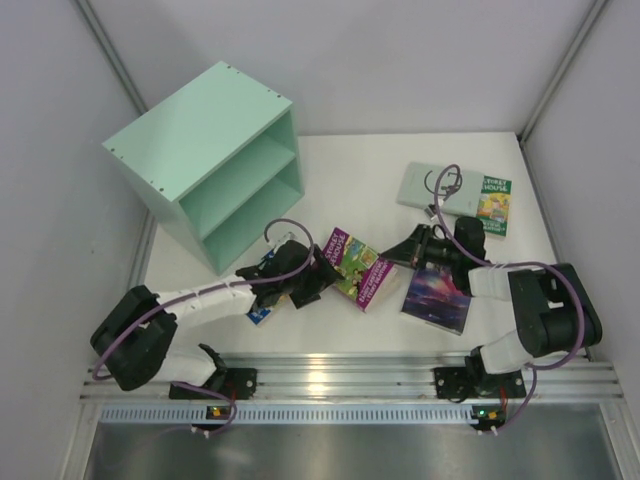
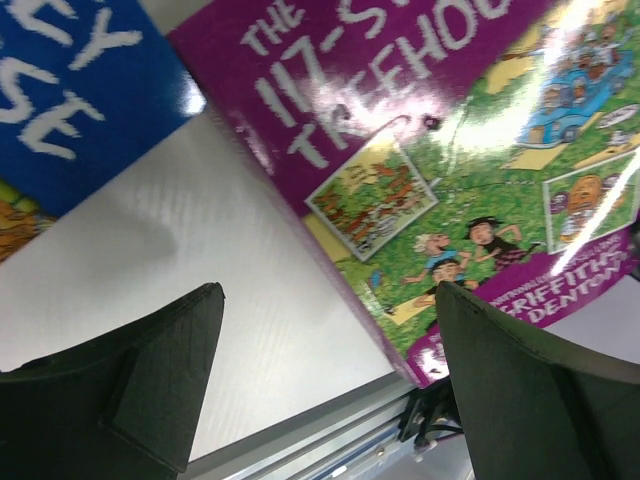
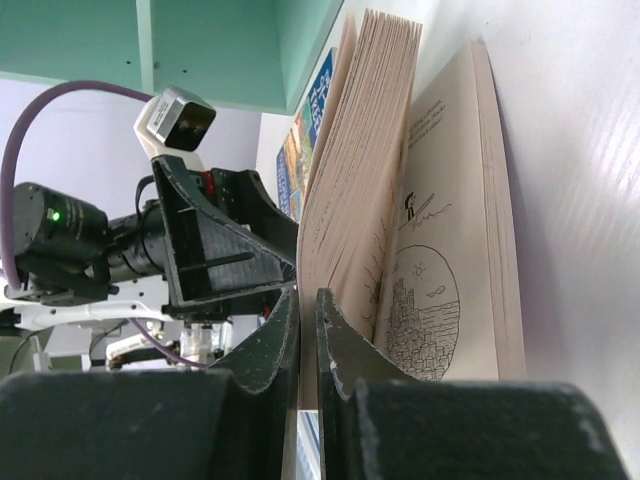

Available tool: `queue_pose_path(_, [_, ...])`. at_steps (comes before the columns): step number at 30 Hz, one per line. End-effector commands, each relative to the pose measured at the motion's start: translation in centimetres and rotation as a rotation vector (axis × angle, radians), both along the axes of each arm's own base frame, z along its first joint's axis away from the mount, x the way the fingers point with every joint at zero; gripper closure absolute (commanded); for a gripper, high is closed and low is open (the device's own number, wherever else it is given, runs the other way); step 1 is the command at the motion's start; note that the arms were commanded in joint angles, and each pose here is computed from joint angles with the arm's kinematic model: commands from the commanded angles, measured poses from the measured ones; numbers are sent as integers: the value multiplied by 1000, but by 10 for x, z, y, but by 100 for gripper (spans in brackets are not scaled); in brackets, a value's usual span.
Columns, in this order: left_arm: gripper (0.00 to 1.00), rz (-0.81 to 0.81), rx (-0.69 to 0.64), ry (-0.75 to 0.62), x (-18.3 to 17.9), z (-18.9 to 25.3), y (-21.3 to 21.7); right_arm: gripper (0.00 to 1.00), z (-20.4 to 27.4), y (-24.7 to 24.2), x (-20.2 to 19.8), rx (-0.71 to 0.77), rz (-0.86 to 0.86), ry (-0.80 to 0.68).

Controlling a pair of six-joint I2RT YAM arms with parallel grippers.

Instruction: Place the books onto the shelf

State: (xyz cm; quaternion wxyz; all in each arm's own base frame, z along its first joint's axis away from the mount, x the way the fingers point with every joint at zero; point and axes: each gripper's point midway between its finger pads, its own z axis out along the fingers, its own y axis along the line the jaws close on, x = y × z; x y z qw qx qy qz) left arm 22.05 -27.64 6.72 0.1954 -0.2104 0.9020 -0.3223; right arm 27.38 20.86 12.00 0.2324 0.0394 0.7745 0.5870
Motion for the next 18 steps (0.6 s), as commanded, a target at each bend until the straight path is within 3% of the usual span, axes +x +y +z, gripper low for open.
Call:
queue_pose_path(1, [8, 109, -105, -72, 24, 15, -21, 100, 21, -1, 4, 58, 8, -87])
queue_pose_path(8, [9, 191, -166, -53, 16, -5, -39, 100, 18, -1, -2, 79, 6, -65])
queue_pose_path(13, [16, 267, -370, -158, 15, 16, -47, 100, 9, -3, -10, 81, 12, -39])
queue_pose_path(18, [25, 303, -389, -219, 18, 15, -46, 100, 1, -4, -14, 100, 5, 0])
